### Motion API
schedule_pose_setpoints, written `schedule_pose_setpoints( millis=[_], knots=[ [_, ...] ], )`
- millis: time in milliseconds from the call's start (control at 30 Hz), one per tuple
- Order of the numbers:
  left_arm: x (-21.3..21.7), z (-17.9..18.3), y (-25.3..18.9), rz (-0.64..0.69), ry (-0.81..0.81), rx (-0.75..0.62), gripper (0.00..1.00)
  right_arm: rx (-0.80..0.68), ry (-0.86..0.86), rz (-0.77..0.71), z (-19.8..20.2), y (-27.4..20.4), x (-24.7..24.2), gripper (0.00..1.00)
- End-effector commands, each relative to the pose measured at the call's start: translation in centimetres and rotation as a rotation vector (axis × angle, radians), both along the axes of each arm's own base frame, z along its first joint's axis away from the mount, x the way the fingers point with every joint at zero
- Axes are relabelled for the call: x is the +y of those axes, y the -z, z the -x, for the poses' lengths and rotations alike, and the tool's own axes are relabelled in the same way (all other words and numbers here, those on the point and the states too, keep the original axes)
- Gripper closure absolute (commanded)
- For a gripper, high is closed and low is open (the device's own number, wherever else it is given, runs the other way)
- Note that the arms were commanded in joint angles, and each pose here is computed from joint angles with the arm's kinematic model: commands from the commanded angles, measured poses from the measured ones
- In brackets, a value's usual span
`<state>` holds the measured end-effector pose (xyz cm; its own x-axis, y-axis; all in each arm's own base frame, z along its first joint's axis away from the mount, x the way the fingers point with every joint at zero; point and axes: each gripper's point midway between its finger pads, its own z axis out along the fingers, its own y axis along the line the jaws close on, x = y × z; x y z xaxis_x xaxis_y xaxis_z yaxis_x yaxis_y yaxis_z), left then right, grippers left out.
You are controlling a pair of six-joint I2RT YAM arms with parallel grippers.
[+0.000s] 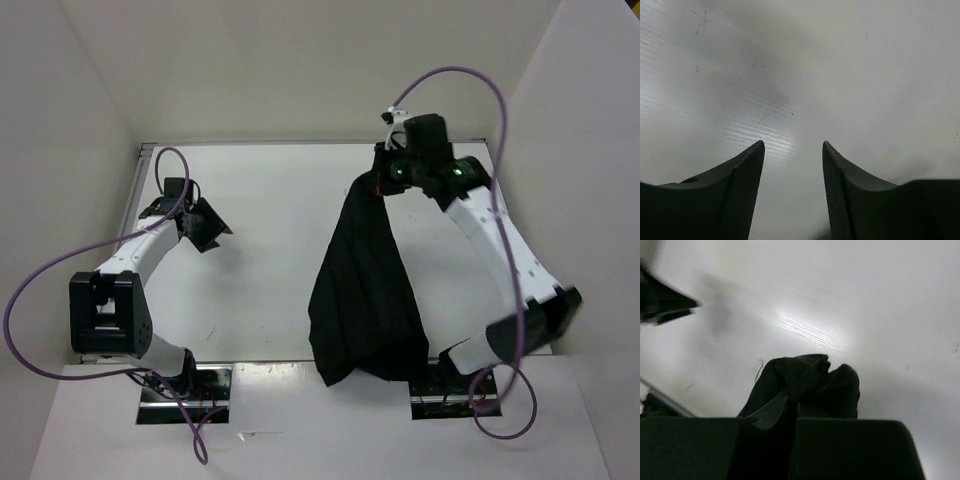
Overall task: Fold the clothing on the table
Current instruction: Move the skirt to the center of the board
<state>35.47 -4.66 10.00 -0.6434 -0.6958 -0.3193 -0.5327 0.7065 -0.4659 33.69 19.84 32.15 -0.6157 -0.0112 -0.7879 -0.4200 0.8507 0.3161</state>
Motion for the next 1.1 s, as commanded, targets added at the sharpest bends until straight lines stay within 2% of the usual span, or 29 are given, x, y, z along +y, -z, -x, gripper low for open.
schedule_pose_setpoints(
  millis=[0, 67, 200, 233, 300, 400, 467, 567, 600, 667, 700, 767, 967, 1067],
  knots=[
    [0.1, 0.0, 0.4, -0.004, 0.007, 0.0, 0.42, 0.168, 0.132, 0.109, -2.8, 6.1, -2.6, 1.0],
    [0.5, 0.2, 0.5, -0.004, -0.002, 0.009, 0.42, 0.199, 0.077, 0.075, -3.1, 6.5, -1.2, 1.0],
    [1.5, -0.3, -0.5, -0.015, -0.012, -0.016, 0.42, 0.182, -0.116, 0.059, -2.7, 6.4, 5.2, 1.0],
    [1.4, -0.3, -1.3, 0.003, -0.007, -0.039, 0.42, 0.167, -0.212, 0.052, -1.8, 5.9, 8.0, 1.0],
    [2.0, -0.3, -2.3, 0.017, -0.023, -0.068, 0.42, 0.11, -0.306, 0.026, -0.5, 3.7, 10.7, 1.0],
    [2.7, -0.4, -4.9, 0.032, -0.049, -0.153, 0.42, 0.076, -0.493, 0.003, 3.5, 2.1, 15.1, 1.0],
    [3.6, -0.1, -6.4, 0.024, -0.074, -0.209, 0.41, -0.01, -0.638, -0.059, 7.8, -2.3, 16.9, 1.0],
    [4.1, 0.0, -7.4, 0.017, -0.096, -0.245, 0.39, -0.108, -0.719, -0.117, 11.5, -6.6, 16.9, 1.0],
    [4.1, 0.3, -7.2, 0.018, -0.097, -0.233, 0.39, -0.19, -0.725, -0.168, 13.1, -9.9, 15.9, 1.0],
    [4.4, 0.5, -7.0, 0.013, -0.101, -0.224, 0.39, -0.241, -0.665, -0.209, 13.7, -12.3, 14.4, 1.0],
    [4.3, 0.5, -7.1, 0.019, -0.095, -0.224, 0.39, -0.294, -0.589, -0.219, 13.0, -13.7, 12.4, 1.0],
    [4.1, 0.5, -7.1, 0.028, -0.088, -0.225, 0.39, -0.302, -0.494, -0.218, 11.4, -13.9, 10.5, 1.0],
    [3.8, 0.9, -6.4, 0.039, -0.082, -0.206, 0.39, -0.149, -0.255, -0.161, 2.7, -6.8, 5.7, 1.0],
    [3.7, 1.1, -5.7, 0.048, -0.077, -0.187, 0.39, -0.024, -0.165, -0.134, -1.5, -0.9, 4.2, 1.0]
  ],
)
